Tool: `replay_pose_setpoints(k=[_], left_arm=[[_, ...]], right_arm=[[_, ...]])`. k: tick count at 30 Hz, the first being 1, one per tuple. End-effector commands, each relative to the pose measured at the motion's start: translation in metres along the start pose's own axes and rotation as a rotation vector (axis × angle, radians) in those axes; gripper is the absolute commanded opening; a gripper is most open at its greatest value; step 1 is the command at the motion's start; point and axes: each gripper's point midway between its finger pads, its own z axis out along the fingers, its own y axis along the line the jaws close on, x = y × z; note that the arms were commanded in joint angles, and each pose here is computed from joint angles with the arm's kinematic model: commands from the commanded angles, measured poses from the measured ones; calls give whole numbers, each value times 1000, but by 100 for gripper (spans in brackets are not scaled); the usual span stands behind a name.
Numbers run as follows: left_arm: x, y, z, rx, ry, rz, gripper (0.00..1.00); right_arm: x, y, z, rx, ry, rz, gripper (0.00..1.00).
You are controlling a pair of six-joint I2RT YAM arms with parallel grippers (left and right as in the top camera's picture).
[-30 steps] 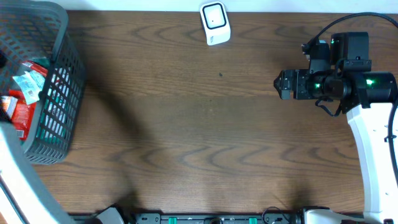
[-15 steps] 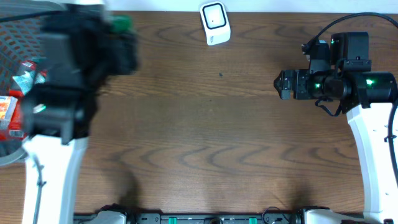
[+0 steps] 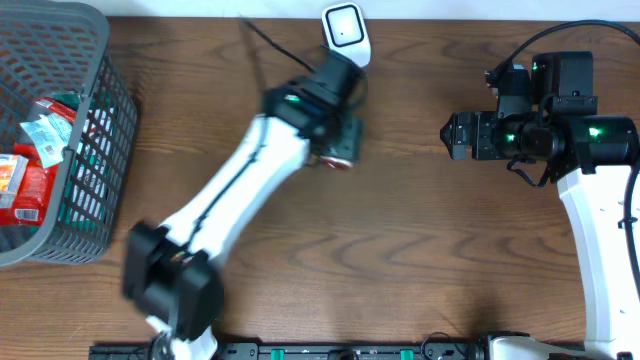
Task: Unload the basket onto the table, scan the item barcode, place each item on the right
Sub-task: 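Carry the jar with the left gripper and set it on the table center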
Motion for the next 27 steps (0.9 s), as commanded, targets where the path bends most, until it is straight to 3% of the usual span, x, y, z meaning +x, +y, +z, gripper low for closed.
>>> replay_pose_setpoints(k=[1, 6, 13, 19, 27], left_arm=[[18, -28, 34, 43, 81, 29, 47], [36, -42, 86, 30, 150, 69, 48], [35, -43, 110, 32, 148, 73, 49], [35, -44, 110, 33, 145, 73, 87], [32, -45, 109, 38, 133, 74, 95]], right_arm=[[-3, 1, -3, -9, -9, 13, 99], [-3, 1, -3, -9, -9, 13, 99], [-3, 1, -3, -9, -9, 13, 99], [-3, 1, -3, -9, -9, 14, 99], [-3, 1, -3, -9, -9, 14, 99]])
